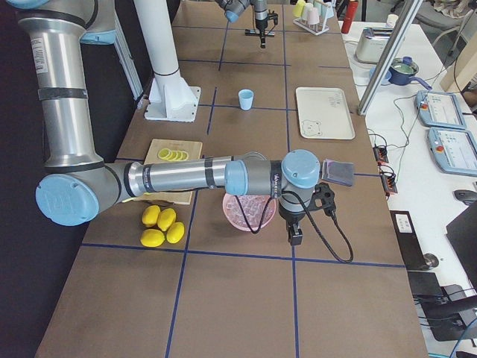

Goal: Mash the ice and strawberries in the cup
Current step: 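Lift the strawberry with the left gripper and carry it over the cup, then lower the left gripper and release the strawberry into the light-blue cup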

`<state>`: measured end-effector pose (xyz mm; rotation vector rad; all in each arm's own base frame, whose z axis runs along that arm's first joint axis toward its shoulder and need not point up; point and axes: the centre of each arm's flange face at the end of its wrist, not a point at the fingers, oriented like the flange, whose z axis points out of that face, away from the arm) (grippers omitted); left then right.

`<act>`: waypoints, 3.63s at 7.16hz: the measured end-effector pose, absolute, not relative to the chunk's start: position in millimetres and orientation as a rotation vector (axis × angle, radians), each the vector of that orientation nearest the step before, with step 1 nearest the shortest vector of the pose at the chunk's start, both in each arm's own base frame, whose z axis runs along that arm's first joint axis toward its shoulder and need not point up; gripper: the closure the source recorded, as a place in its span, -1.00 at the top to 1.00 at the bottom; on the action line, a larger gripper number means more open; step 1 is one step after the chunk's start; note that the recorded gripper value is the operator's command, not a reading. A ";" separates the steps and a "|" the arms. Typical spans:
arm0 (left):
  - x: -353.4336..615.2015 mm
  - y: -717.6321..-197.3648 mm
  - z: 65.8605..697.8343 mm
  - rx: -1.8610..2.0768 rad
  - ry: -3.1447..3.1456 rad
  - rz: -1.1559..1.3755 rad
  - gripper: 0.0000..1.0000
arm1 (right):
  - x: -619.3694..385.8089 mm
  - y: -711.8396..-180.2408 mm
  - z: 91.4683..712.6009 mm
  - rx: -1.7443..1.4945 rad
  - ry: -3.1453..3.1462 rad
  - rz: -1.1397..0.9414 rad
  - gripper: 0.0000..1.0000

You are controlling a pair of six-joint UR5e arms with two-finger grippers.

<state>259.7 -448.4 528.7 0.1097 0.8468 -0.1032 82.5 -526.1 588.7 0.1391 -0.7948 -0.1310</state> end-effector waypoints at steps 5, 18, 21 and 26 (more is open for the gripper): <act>292.3 -483.7 307.8 0.008 0.886 -0.225 -1.00 | 82.5 -508.1 617.4 0.133 -0.785 -0.184 0.98; 559.9 -391.6 147.4 -0.124 1.029 -0.284 -0.80 | 79.7 -460.7 652.8 0.219 -0.790 -0.110 0.98; 563.8 -387.7 146.4 -0.127 1.040 -0.277 1.00 | 79.8 -462.1 650.4 0.223 -0.791 -0.112 0.98; 532.6 -399.4 136.5 -0.108 1.053 -0.278 1.00 | 79.7 -463.4 649.2 0.226 -0.791 -0.113 0.98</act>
